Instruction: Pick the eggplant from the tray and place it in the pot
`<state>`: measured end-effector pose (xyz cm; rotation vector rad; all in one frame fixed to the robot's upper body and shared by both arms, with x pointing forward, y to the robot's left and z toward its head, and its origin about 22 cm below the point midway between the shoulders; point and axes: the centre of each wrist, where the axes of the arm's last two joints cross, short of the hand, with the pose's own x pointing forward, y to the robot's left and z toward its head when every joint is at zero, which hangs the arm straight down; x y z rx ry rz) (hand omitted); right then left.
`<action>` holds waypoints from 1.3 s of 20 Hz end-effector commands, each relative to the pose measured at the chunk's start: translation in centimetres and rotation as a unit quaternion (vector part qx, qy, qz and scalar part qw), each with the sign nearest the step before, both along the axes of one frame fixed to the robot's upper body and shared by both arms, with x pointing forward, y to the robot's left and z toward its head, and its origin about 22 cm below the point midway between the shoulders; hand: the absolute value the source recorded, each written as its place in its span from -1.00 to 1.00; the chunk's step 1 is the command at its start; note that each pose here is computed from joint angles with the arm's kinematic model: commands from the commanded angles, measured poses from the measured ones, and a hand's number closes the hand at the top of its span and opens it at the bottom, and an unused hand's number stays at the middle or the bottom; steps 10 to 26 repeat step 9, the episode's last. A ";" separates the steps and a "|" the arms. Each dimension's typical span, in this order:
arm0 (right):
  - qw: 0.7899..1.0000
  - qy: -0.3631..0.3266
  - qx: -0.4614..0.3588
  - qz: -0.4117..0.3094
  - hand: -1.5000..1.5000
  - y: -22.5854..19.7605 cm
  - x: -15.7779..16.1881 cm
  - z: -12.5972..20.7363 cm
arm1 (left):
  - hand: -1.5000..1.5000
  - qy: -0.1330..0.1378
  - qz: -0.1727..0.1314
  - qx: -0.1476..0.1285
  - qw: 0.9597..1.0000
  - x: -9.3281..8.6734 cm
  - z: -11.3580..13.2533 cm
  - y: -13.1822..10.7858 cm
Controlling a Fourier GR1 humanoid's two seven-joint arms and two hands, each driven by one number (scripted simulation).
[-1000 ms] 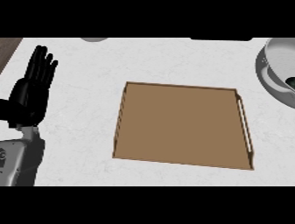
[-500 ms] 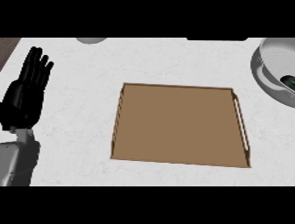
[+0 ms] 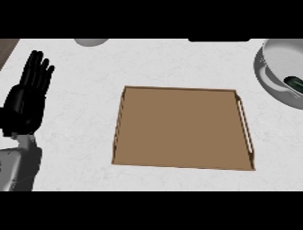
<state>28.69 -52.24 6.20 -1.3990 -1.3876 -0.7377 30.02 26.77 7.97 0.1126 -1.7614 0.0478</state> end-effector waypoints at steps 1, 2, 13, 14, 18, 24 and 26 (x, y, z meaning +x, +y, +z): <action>1.000 -0.010 -0.007 -0.003 -1.00 -1.6 -2.8 -0.4 | 0.00 0.000 0.002 0.000 1.000 1.5 0.6 0.9; 1.000 -0.015 -0.005 -0.011 -1.00 -1.9 -4.2 -0.2 | 0.00 0.003 0.001 0.002 1.000 0.5 0.3 1.9; 1.000 0.000 -0.011 -0.004 -1.00 -3.6 -10.0 -0.8 | 0.00 0.000 0.009 -0.002 1.000 0.7 0.9 -0.4; 1.000 0.000 -0.011 -0.004 -1.00 -3.6 -10.0 -0.8 | 0.00 0.000 0.009 -0.002 1.000 0.7 0.9 -0.4; 1.000 0.000 -0.011 -0.004 -1.00 -3.6 -10.0 -0.8 | 0.00 0.000 0.009 -0.002 1.000 0.7 0.9 -0.4; 1.000 0.000 -0.011 -0.004 -1.00 -3.6 -10.0 -0.8 | 0.00 0.000 0.009 -0.002 1.000 0.7 0.9 -0.4; 1.000 0.000 -0.011 -0.004 -1.00 -3.6 -10.0 -0.8 | 0.00 0.000 0.009 -0.002 1.000 0.7 0.9 -0.4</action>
